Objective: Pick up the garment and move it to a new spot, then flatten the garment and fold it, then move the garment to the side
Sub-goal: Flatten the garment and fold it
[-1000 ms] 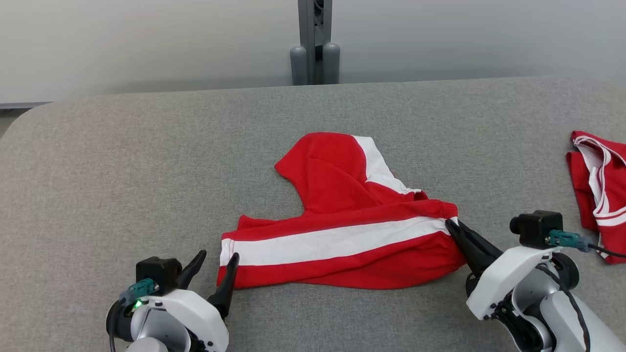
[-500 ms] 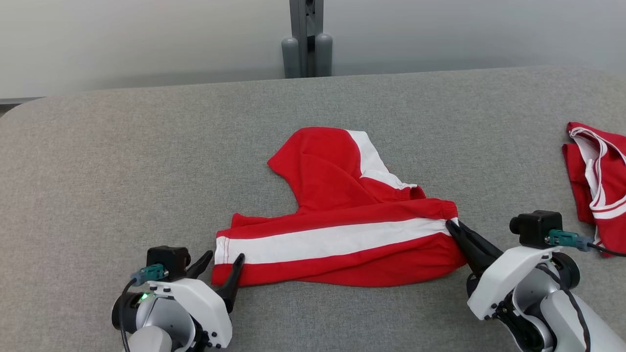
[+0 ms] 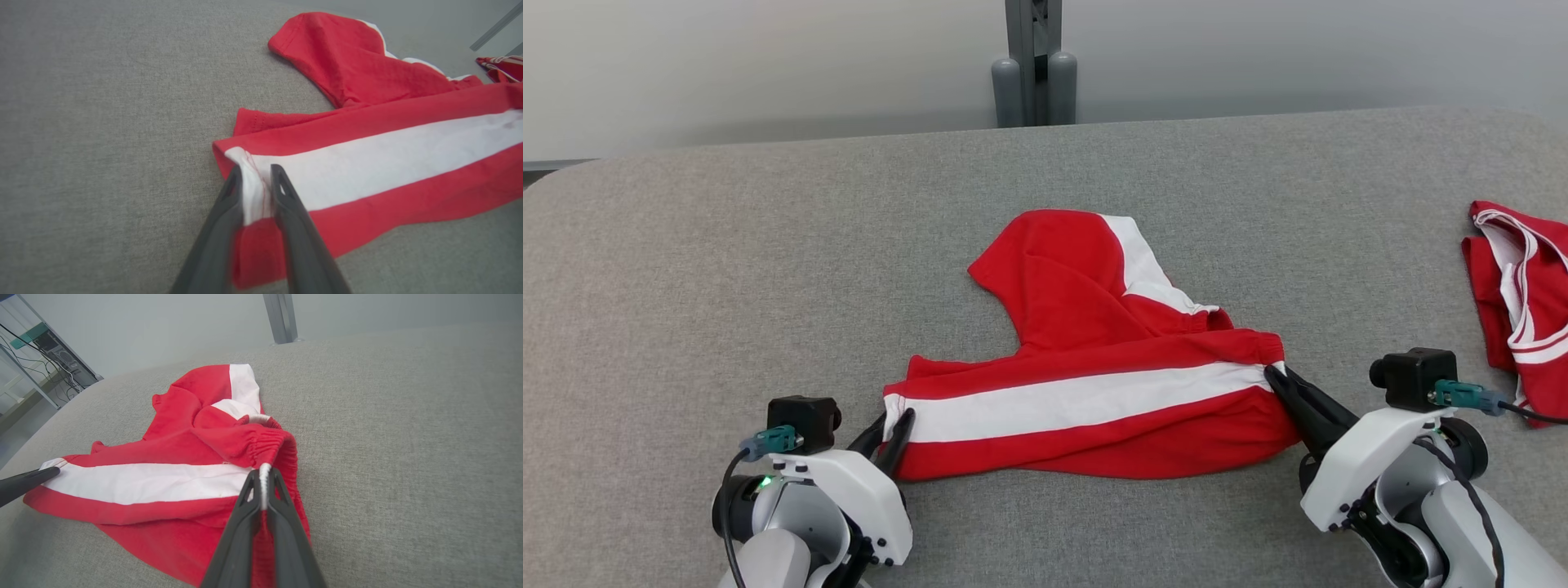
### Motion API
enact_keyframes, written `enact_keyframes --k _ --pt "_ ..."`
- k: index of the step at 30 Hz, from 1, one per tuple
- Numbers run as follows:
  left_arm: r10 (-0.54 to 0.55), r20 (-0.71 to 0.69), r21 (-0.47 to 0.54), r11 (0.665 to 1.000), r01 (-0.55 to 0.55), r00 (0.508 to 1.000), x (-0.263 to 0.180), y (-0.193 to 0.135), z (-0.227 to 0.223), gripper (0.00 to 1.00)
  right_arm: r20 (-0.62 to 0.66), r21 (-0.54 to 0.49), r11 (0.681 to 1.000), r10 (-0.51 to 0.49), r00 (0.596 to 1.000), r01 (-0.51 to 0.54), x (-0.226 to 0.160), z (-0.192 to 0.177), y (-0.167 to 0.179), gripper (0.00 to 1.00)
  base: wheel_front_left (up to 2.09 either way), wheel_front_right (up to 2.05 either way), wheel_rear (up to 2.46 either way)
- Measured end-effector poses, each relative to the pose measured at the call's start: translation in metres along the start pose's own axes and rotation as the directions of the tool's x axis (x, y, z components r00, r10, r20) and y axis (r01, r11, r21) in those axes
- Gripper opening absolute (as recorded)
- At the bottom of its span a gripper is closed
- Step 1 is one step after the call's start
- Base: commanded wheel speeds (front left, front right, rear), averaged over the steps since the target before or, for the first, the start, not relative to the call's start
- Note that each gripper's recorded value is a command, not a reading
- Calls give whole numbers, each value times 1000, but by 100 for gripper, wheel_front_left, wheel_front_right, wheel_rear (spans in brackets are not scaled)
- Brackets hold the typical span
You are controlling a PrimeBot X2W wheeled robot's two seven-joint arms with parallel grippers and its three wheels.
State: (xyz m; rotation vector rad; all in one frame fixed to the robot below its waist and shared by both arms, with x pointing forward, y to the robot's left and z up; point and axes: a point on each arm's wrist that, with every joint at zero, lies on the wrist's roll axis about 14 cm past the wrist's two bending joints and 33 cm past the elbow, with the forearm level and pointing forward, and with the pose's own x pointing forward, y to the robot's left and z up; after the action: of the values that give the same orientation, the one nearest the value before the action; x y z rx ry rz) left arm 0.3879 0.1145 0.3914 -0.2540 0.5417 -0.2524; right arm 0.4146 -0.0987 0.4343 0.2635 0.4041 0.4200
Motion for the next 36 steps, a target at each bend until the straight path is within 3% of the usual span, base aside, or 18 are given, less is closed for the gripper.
enact_keyframes --k 1,12,21,28,36 --pt "-1 0 -3 1000 1 1000 0 0 0 0 -1 0 1000 -1 1000 1 0 0 0 0 0 0 0" --pt "-17 83 5 1000 16 996 -4 -5 22 0 35 -18 1000 2 999 -1 -5 9 2 0 0 0 0" --pt "-46 270 32 999 39 962 -20 -16 82 0 222 -135 990 59 973 -29 -12 78 17 0 0 0 0" --pt "-91 485 47 996 78 870 -45 -38 159 0 377 -202 979 109 920 -34 -28 151 34 0 0 0 0" --pt "-129 639 59 991 118 759 -51 -59 237 0 437 -278 960 153 886 -28 -20 219 42 0 0 0 0"
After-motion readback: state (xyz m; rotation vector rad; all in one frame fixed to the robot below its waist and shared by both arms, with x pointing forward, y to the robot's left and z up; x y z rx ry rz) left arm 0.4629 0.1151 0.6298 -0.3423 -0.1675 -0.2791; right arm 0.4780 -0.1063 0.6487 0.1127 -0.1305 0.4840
